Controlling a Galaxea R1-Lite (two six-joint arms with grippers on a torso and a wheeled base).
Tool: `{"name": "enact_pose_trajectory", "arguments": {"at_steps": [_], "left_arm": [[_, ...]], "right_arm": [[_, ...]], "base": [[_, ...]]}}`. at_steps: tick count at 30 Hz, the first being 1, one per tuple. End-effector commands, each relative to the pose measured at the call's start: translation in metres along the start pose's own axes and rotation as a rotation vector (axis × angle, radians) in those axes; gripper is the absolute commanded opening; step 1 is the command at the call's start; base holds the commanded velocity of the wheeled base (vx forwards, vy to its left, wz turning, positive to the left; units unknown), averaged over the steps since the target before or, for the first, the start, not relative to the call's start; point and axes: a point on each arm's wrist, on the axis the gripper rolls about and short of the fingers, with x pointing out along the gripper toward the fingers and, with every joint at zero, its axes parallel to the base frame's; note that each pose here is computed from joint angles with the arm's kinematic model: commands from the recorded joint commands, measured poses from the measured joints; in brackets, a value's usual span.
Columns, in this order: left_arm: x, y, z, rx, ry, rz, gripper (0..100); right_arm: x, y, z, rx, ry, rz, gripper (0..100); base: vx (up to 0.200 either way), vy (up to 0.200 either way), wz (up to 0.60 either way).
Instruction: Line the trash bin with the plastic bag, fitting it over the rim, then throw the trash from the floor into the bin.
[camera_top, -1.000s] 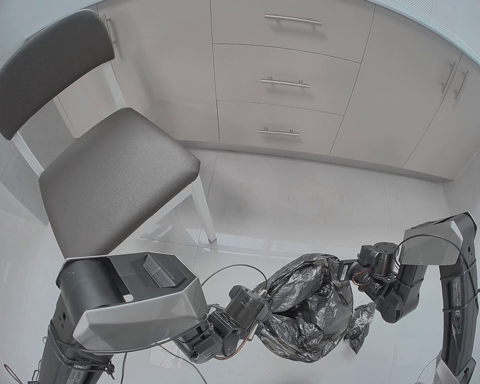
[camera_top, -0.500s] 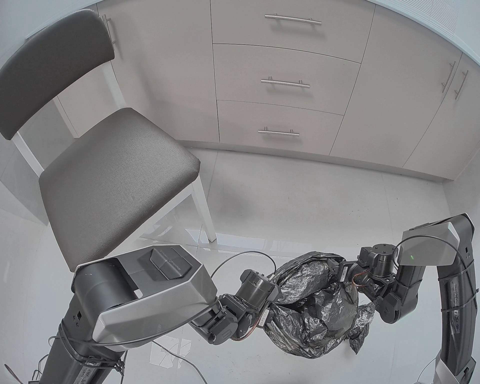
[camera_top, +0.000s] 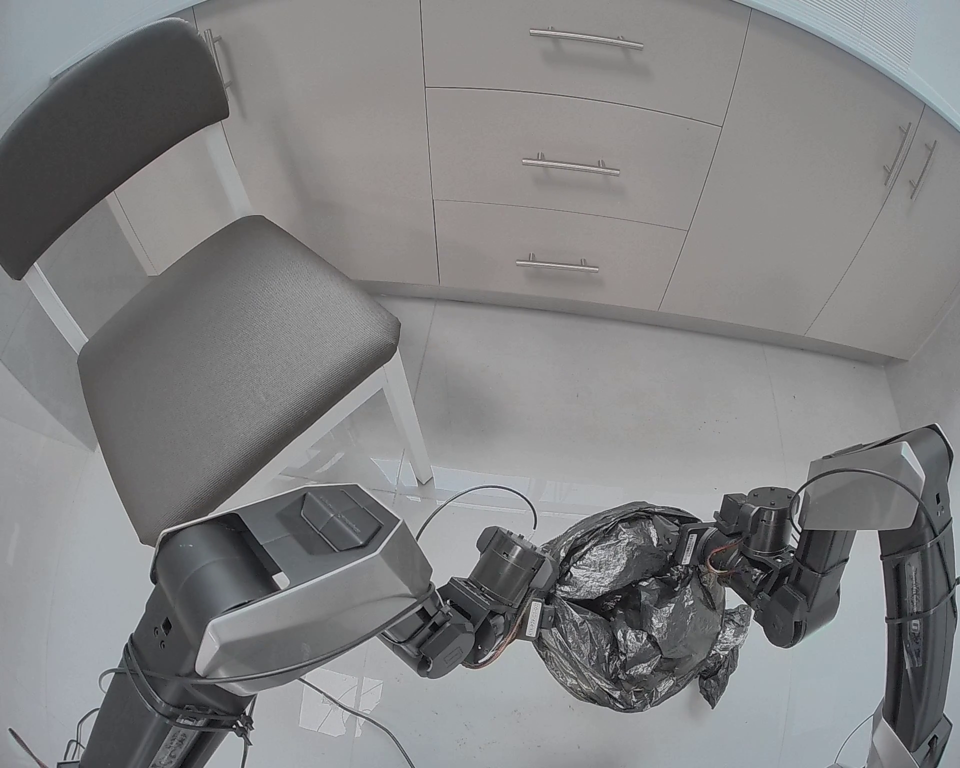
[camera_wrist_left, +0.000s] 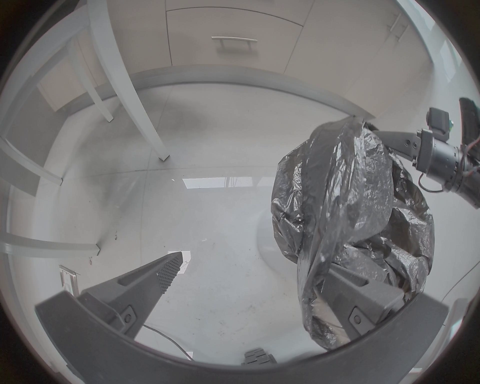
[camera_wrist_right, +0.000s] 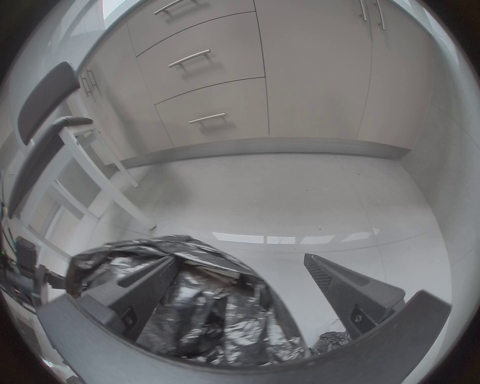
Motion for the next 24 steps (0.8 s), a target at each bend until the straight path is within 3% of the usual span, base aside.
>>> {"name": "enact_pose_trajectory", "arguments": {"at_steps": [1,5,11,16,24], "left_arm": [[-0.002,0.002,-0.004,-0.025,-0.010,-0.042,100],[-0.004,0.005,-0.001,-0.036,-0.028,-0.074,100],[-0.004,0.006,0.000,-0.042,-0.029,-0.076,100],[-0.003,0.007,0.003,-0.060,-0.053,-0.083,100],[-0.003,0.009,0.005,-0.069,-0.073,-0.086,100]], "right_arm": [[-0.025,0.007,0.028,0.026,-0.040,0.098,100],[-0.050,0.013,0.043,0.062,-0.038,0.204,100],[-0.050,0.013,0.042,0.056,-0.032,0.203,100],[-0.035,0.022,0.027,-0.013,0.038,0.197,100],[-0.016,0.038,0.013,-0.078,0.067,0.184,100]], "base": [[0.000,0.000,0.00],[0.000,0.000,0.00],[0.000,0.000,0.00],[0.000,0.000,0.00],[0.000,0.000,0.00]]}}
